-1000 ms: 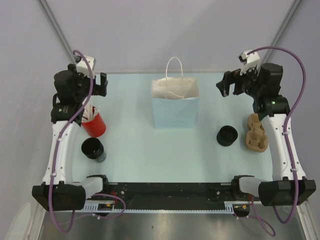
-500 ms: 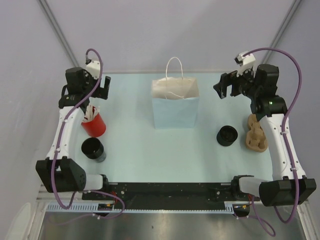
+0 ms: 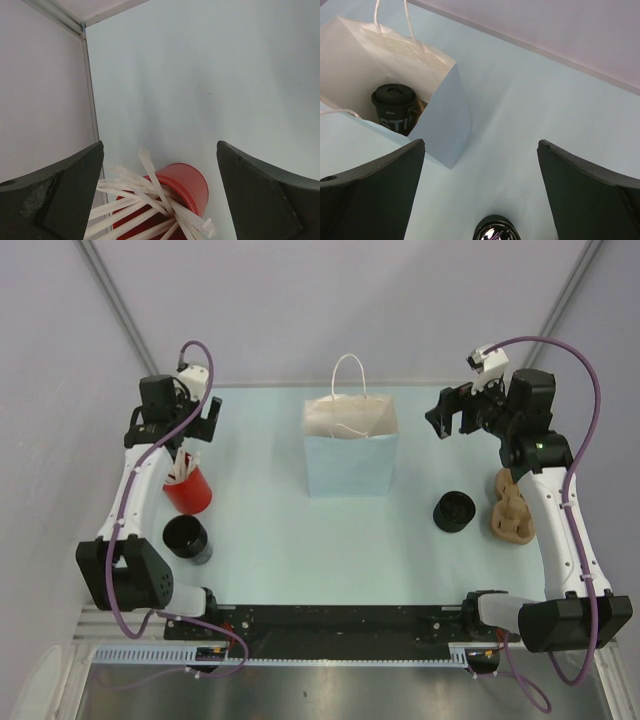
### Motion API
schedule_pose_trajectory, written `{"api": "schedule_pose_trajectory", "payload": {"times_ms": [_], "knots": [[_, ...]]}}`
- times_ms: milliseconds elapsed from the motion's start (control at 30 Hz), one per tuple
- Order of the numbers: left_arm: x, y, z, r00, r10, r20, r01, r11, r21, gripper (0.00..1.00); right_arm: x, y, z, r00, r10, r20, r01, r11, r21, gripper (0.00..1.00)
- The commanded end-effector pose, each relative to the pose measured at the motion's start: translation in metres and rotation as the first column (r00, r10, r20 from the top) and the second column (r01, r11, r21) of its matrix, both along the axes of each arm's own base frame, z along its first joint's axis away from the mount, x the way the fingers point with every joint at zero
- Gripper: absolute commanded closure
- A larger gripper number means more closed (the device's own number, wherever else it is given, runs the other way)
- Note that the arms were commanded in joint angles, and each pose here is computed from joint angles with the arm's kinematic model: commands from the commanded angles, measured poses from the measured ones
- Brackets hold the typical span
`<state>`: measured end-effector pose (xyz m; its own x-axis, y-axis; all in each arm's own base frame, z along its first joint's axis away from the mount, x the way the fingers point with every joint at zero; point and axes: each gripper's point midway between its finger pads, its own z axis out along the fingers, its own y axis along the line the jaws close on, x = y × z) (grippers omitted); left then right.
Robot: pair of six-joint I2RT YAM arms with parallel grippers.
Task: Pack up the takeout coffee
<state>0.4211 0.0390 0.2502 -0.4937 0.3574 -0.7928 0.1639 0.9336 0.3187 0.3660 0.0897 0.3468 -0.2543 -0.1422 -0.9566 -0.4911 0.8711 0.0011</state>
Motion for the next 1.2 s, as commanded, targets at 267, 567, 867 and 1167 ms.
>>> {"api": "schedule_pose_trajectory", "payload": {"times_ms": [267, 567, 867, 1167], "knots": [[0.006, 0.015, -0.017, 0.997, 0.049, -0.062, -0.046, 0.997, 0.054, 0.07, 0.003, 0.006, 0.005, 0.999, 0.033, 0.035, -0.033, 0.999, -0.002, 0.00], [0.001, 0.015, -0.031, 0.994, 0.031, -0.106, -0.025, 0.998, 0.065, 0.24, 0.003, 0.008, 0.005, 0.999, 0.038, 0.034, -0.038, 0.999, 0.001, 0.00], [0.002, 0.017, -0.042, 0.991, 0.043, -0.127, -0.034, 0.997, 0.073, 0.28, 0.002, 0.008, 0.004, 0.999, 0.042, 0.030, -0.042, 0.999, 0.005, 0.00], [-0.002, 0.023, -0.049, 0.986, 0.063, -0.155, -0.047, 0.994, 0.103, 0.41, 0.002, 0.008, 0.002, 0.999, 0.045, 0.025, -0.045, 0.999, 0.005, 0.00]]}}
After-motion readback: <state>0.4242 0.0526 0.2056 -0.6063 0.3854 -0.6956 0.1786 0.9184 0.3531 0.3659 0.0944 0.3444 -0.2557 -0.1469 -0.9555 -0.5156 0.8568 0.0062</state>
